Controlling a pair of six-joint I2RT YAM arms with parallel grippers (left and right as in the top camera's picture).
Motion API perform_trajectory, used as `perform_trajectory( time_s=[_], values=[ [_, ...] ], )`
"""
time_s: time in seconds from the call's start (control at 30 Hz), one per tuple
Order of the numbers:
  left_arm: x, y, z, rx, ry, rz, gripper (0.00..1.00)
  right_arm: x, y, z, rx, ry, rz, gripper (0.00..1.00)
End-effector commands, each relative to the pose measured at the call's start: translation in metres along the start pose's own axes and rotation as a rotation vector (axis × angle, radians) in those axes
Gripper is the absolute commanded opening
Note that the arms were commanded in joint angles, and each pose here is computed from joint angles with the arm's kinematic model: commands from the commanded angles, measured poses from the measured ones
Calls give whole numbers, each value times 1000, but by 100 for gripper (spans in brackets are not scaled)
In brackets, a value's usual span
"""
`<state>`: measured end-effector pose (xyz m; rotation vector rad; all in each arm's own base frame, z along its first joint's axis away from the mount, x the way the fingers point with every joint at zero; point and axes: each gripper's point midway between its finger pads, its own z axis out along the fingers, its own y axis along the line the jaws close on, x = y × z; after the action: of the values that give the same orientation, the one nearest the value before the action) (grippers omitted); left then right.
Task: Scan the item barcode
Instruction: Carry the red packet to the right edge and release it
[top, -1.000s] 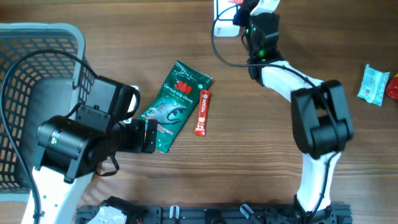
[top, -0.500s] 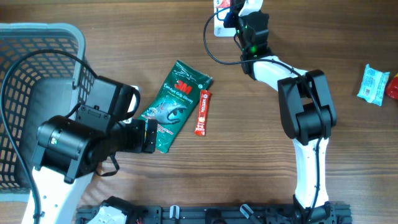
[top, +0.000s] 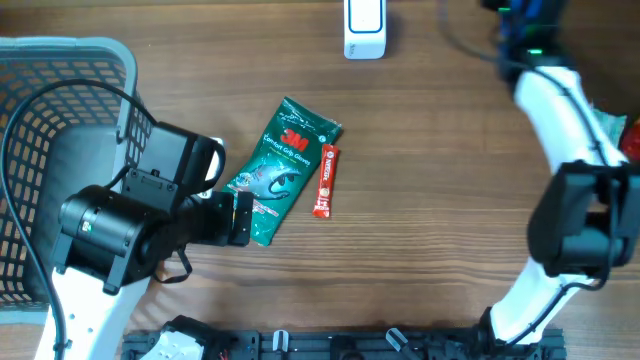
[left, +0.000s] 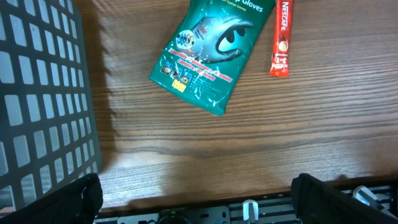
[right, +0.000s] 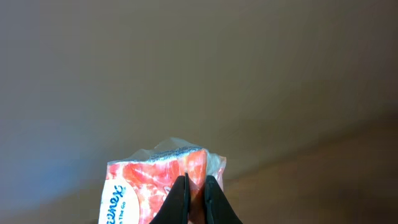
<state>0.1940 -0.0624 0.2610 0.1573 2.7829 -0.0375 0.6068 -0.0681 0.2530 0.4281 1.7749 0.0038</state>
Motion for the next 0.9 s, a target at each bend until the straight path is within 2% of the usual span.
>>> perform_trajectory(
  time_s=[0.0, 0.07, 0.23, 0.37, 0.47, 0.53, 0.6, 0.67, 0.73, 0.87],
  values=[
    [-1, 0, -2, 7, -12, -14, 100, 31, -115, 16, 254, 82, 8, 4],
    [-1, 0, -2, 7, -12, -14, 100, 45, -167, 22, 333, 112, 27, 4],
    [-1, 0, -2, 7, -11, -14, 100, 91, -245, 27, 449, 207, 56, 4],
    [-1, 0, -2, 7, -11, -14, 100, 114, -281, 22, 519, 256, 76, 6],
    [-1, 0, -2, 7, -11, -14, 100, 108, -297, 15, 559, 244, 117, 14],
    [-1, 0, -2, 7, -11, -14, 100, 97, -301, 6, 582, 235, 136, 27],
    [-1, 0, -2, 7, -11, -14, 100, 81, -299, -5, 594, 220, 161, 67],
    [-1, 0, -2, 7, -11, -14, 100, 60, -288, -16, 577, 210, 162, 98],
    [-1, 0, -2, 7, -11, -14, 100, 43, -265, -25, 514, 218, 164, 100],
    [-1, 0, -2, 7, -11, -14, 100, 32, -176, -52, 238, 351, 202, 100]
  ],
)
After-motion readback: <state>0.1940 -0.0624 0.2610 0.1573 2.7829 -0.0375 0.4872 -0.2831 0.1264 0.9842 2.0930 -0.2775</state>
